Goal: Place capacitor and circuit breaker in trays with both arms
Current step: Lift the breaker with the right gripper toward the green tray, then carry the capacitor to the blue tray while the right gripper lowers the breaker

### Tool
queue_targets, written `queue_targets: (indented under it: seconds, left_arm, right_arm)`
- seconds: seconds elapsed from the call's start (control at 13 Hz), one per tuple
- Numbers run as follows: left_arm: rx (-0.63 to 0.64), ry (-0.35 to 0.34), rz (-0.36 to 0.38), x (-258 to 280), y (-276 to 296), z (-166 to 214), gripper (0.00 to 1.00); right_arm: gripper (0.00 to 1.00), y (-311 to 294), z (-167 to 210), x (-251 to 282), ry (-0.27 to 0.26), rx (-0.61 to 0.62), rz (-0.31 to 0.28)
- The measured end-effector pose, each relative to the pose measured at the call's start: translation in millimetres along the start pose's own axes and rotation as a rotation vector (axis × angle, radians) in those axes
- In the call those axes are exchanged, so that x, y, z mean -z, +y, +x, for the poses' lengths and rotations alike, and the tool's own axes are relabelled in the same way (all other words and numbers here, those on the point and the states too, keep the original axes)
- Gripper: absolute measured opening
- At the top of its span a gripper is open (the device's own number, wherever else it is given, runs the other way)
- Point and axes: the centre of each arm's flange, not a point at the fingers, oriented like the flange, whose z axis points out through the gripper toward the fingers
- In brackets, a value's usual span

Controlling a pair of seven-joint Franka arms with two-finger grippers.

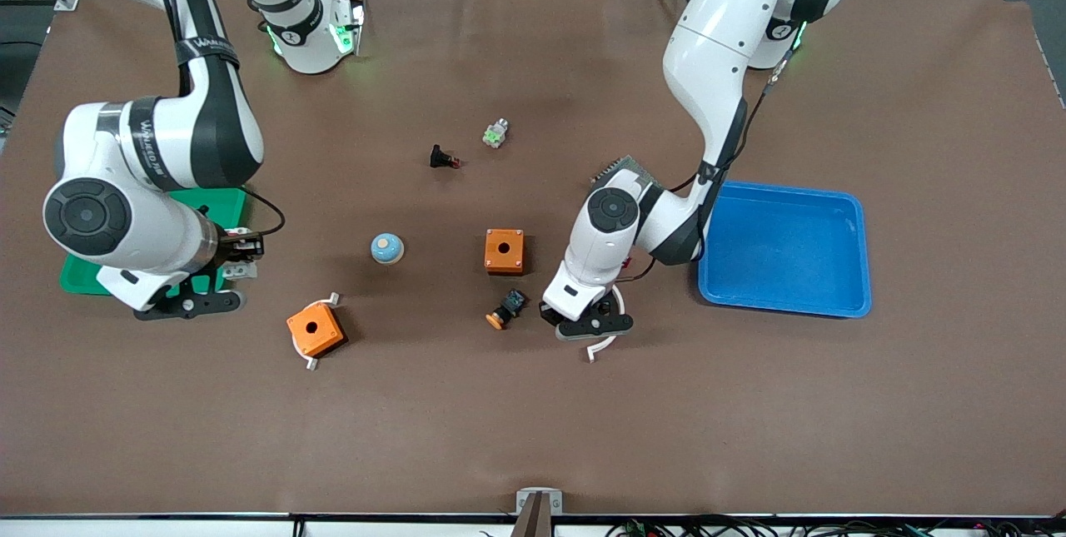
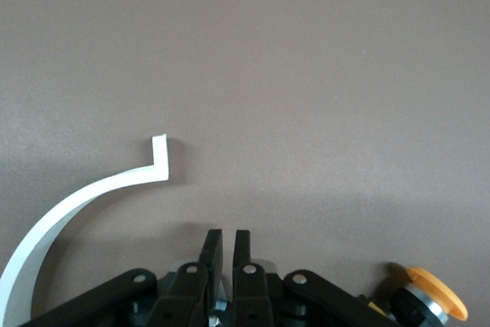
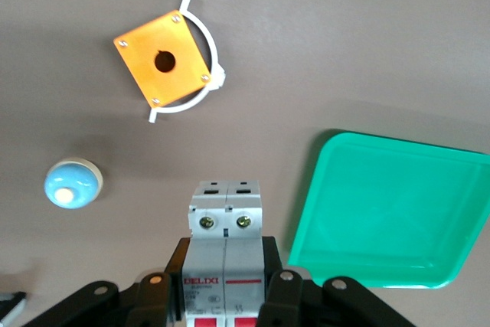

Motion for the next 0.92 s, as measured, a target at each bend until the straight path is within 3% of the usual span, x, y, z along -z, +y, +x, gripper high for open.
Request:
queue_targets:
  seconds: [0.15,0.23,0.62,0.69,0.92]
  left_arm:
    - [0.001,0.006,-0.005,4,2,3,0.11]
    - [0.001,0.006,-0.006,4,2,3,0.16]
    - [-0.006,-0.019,0.014,0,3,-5,0.7]
    - [-0.011,-0.042,0.034,-3,3,-10,0.75]
    - [-0.021,-0.077,0.063,-7,4,-20,0.71]
  right_arm:
    - [0.4,29,-6,-1,-0.003,0.037,0.009]
    - [0.4,51,-8,-4,-0.008,0.051,0.017]
    - [0.4,147,-32,-44,-0.001,0.108,0.059]
    - [0.4,161,-40,-57,0.014,0.118,0.065]
    - [0.4,197,-70,-106,0.043,0.147,0.086]
